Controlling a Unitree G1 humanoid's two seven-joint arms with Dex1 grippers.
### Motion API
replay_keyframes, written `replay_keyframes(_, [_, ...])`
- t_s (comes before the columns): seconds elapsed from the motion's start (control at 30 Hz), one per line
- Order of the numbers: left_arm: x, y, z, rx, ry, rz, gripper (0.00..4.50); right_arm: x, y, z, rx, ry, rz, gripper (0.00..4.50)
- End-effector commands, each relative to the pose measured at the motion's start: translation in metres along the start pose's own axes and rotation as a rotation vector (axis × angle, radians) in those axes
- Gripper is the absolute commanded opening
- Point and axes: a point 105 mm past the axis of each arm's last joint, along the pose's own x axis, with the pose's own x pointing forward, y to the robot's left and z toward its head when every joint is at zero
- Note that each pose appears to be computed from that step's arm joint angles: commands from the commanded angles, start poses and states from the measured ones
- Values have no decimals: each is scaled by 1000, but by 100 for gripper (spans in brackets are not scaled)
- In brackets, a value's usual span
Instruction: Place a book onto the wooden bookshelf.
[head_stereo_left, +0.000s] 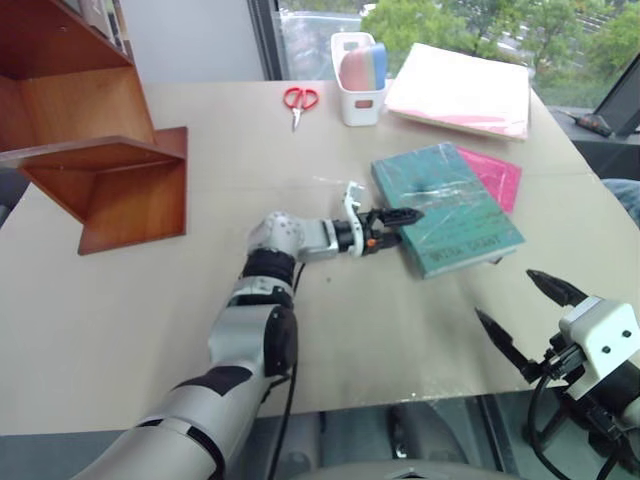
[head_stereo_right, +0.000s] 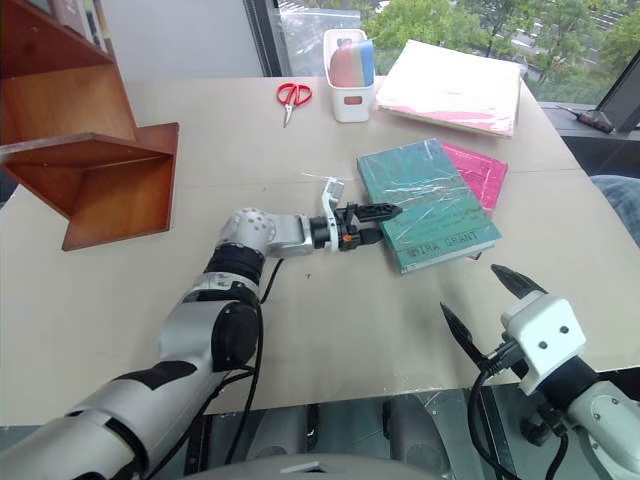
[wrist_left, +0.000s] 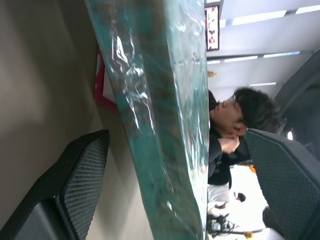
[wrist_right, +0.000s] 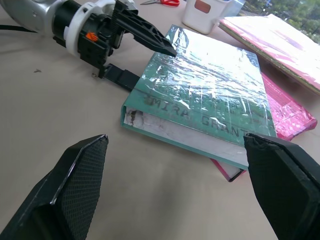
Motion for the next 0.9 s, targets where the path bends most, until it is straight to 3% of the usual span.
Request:
replay_keyframes(0.03, [6,-10,8,-13,-42,-48,349,2,3,12,-36,-43,0,450])
replay_keyframes(0.07, [6,-10,8,-18,-45,-51,324,2,4,12,-35,-44,1,450])
replay_keyframes(0.3, [8,-6,5,-56,-49,-77,16,5,5,13,-23,-48,10,450])
replay_keyframes(0.6, [1,-8,13,-46,-86,-98,7,10,2,28,102,-147,14,450])
replay_keyframes(0.9, [0,-11,18,-18,-110,-111,7,-5,-10,23,130,-141,21,450])
